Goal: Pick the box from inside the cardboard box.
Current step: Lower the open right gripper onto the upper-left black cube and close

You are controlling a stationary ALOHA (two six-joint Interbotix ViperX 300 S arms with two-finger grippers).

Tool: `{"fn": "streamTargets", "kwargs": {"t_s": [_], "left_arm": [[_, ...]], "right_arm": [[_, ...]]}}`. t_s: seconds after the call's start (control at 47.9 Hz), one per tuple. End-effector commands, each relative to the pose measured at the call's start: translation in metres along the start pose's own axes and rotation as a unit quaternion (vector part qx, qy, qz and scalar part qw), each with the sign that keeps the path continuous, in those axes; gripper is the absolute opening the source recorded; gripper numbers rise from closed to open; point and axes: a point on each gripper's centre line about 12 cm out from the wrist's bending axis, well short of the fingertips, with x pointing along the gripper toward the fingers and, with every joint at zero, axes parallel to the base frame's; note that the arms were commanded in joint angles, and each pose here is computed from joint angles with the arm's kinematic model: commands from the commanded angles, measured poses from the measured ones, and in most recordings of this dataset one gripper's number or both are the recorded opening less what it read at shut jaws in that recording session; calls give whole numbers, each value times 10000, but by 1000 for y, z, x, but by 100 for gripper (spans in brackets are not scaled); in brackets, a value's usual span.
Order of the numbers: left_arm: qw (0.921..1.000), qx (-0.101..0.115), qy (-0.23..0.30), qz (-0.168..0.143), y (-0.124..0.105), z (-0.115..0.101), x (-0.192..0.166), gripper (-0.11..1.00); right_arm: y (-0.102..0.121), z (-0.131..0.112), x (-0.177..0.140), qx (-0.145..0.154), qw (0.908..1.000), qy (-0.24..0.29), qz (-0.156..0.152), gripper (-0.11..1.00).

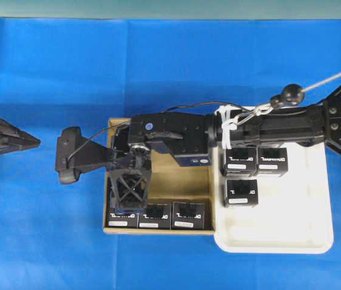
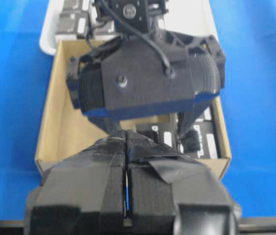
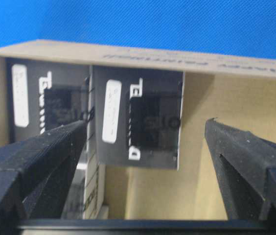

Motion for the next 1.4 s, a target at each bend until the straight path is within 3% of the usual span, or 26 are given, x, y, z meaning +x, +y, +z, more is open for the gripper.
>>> {"fn": "streamTargets", "kwargs": {"t_s": [0.0, 0.481, 0.752, 1.379], "left_arm": [[9999, 1, -138, -4, 0, 11, -1, -6], [9999, -6, -123, -4, 0, 10, -1, -6], [9999, -6, -115, -4, 0, 10, -1, -6], [9999, 5, -93, -71, -3, 9, 0, -6]], "right_arm": [[-1, 2, 3, 16, 10000, -65, 5, 98], [-28, -4, 4, 245, 9997, -42, -81, 98], [-18, -2, 8, 140, 9998, -89, -53, 98], [-21, -9, 43, 14, 9999, -100, -113, 98]]}}
